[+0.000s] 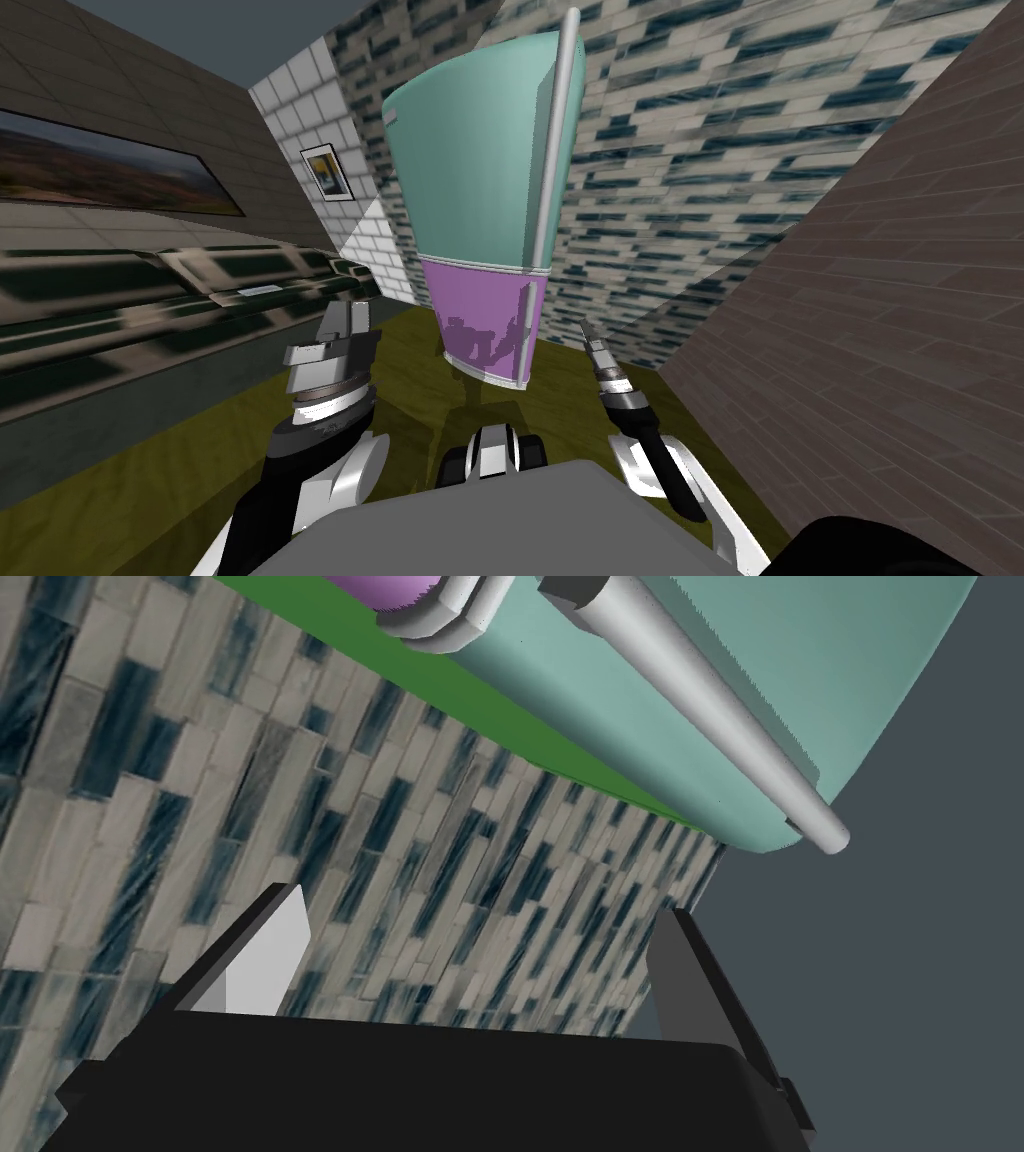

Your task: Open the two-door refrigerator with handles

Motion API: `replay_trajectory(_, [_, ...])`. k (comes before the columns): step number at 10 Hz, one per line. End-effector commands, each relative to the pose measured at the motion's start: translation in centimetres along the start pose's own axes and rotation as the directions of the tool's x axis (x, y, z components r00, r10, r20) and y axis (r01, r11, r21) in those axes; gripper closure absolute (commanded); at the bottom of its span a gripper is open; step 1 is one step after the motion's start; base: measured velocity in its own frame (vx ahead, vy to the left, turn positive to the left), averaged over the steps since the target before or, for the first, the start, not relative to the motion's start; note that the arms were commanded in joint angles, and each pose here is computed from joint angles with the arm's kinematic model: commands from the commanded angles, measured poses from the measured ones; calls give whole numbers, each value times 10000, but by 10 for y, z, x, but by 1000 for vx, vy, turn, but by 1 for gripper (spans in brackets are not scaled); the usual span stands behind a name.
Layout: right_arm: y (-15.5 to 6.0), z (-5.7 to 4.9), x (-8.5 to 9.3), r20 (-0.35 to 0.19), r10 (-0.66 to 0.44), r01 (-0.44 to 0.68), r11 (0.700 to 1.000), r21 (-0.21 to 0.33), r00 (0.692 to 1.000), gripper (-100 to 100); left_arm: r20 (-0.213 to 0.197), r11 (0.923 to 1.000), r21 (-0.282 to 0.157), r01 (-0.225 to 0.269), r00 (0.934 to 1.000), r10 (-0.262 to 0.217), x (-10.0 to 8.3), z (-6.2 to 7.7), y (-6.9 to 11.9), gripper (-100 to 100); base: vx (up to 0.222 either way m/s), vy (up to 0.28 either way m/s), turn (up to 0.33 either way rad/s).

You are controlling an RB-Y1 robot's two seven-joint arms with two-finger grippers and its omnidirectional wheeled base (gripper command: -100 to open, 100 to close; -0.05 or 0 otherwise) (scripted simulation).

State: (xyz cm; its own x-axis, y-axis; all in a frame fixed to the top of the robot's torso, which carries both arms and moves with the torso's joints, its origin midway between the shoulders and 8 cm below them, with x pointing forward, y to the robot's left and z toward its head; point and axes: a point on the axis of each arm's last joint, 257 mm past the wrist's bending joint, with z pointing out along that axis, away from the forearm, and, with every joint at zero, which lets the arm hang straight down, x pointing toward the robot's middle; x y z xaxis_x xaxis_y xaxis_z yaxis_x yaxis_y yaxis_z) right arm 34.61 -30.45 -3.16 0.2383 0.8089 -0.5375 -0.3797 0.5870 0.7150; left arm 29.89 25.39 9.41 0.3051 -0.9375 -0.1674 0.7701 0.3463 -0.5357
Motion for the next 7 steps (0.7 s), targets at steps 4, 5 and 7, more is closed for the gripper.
replay_trajectory(4, [-33, -20, -19, -954, -2279, 2391, 9622, 1303, 9690, -100, 0, 10000, 0, 0, 10000, 0, 0, 0, 0, 0, 130, 92, -52])
replay_trajectory(5, [-38, -24, -23, -1148, -2652, 2806, 9480, 1501, 9573, -100, 0, 10000, 0, 0, 10000, 0, 0, 0, 0, 0, 132, 112, -62])
replay_trajectory(7, [-50, -32, -32, -1565, -3362, 3621, 9133, 1866, 9287, -100, 0, 10000, 1, 0, 10000, 0, 0, 0, 0, 0, 104, 105, -44])
